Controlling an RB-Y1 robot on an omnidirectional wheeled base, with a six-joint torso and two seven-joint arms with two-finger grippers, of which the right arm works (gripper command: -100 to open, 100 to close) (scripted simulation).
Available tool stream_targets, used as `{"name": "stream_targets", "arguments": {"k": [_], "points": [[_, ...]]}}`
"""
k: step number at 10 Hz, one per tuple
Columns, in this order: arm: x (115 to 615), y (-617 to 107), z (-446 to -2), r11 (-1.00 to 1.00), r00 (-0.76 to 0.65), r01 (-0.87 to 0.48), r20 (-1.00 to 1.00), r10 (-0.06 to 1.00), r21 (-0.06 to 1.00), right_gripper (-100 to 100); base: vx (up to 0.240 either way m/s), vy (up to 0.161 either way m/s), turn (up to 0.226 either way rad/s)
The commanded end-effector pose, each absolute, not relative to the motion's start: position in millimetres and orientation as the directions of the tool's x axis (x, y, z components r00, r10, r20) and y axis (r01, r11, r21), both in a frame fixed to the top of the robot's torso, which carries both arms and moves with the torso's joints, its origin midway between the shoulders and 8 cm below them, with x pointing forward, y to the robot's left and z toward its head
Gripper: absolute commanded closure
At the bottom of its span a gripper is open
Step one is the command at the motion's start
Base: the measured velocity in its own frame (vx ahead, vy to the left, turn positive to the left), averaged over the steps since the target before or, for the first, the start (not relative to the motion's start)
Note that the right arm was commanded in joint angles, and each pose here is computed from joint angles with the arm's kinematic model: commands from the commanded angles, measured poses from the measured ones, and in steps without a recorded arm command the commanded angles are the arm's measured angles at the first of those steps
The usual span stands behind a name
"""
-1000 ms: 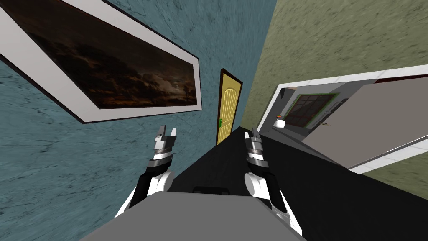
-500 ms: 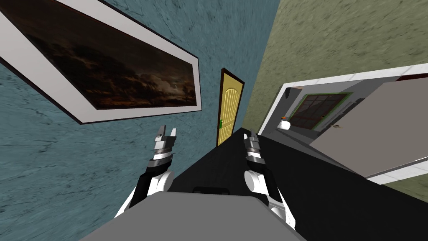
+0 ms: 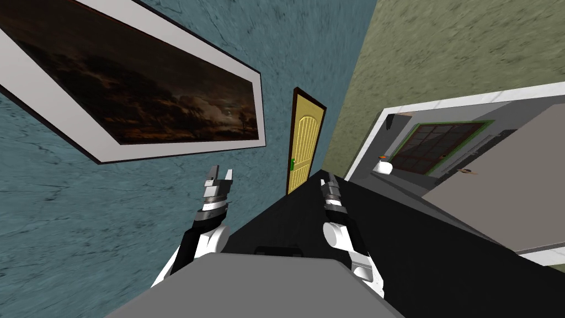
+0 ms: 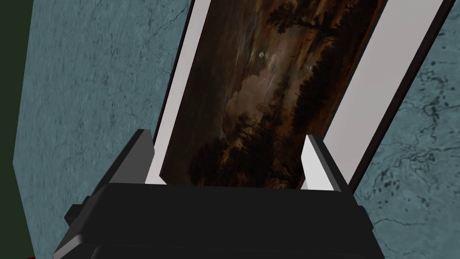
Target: Pull the door open
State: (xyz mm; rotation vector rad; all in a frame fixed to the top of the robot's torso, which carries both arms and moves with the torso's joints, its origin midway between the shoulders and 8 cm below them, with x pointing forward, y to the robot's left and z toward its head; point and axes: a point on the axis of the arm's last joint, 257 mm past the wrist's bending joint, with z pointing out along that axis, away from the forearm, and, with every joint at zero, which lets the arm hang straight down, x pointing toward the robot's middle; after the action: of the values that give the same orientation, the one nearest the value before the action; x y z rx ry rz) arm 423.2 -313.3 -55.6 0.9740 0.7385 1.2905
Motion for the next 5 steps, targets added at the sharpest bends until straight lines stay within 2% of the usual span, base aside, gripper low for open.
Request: {"name": "stream_targets", "arguments": {"k": [1, 5], "points": [[433.1, -319.4, -70.5, -0.028, 0.156, -0.400, 0.098, 0.983, 0.916, -100, 0.080, -0.070, 0.086], [454.6, -334.8, -108.6, -0.110, 0.157, -0.311, 0.165, 0.974, 0.944, -100, 0.090, -0.079, 0.088]]}}
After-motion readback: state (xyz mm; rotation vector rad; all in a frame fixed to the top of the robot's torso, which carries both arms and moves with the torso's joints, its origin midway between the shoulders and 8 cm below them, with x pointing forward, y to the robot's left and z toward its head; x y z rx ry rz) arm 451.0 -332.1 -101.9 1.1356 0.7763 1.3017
